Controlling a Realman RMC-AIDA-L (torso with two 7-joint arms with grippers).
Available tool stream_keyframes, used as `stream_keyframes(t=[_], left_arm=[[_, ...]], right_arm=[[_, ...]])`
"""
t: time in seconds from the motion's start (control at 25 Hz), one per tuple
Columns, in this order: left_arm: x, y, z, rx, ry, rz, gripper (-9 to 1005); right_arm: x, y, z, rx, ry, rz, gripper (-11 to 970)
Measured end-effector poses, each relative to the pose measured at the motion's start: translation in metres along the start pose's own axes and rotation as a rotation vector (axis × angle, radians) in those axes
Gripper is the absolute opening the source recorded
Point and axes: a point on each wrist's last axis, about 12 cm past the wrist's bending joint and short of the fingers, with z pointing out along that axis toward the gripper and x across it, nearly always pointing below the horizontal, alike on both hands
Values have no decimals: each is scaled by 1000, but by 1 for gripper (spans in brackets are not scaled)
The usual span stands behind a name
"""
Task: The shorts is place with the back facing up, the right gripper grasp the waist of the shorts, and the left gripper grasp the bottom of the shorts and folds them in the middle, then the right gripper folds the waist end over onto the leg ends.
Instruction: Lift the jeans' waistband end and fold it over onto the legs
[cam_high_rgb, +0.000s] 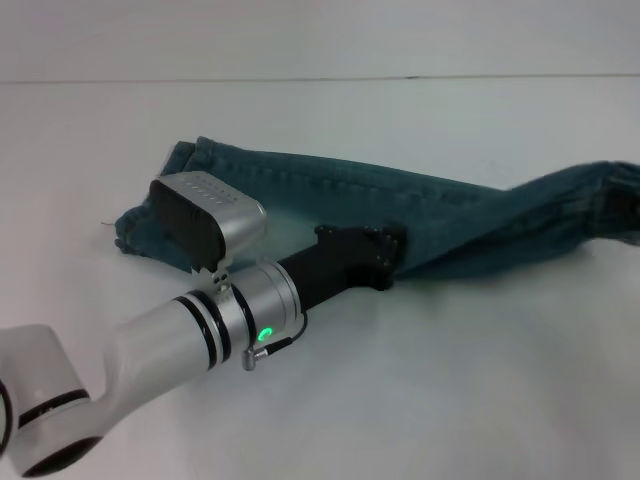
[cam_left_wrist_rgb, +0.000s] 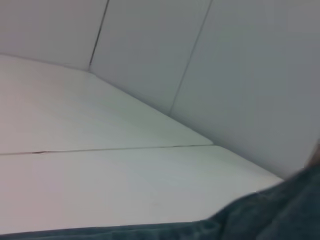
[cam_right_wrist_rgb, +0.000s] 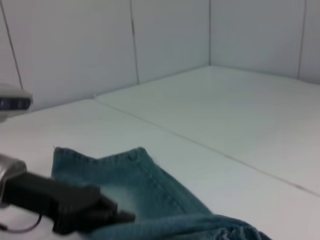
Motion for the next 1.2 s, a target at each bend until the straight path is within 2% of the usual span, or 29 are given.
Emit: stream_keyframes(t=[0.16,0.36,0.64,0.88,1.0,1.2], left_arm=[[3,-8,-3,49,-11,-1,-1],[6,-10,-5,62,-11,-11,1],[14,-12,-11,59,-6,-18,0],[19,-17,-13,37,-28,-7,1],[27,-21,-16,7,-37,18,1],[40,-21,-29,-48,-55,25,1]], right_arm=[[-27,-6,17,-40,-13,-47,54],[-67,-11,50,-111,-45,-136,55],[-118,5,113,-325,-50,-254,54],[-139,22,159,-415,-20,-340,54],[-141,26,172,-424,6,-374,54],[-142,30,183,-443,29,-410,55]])
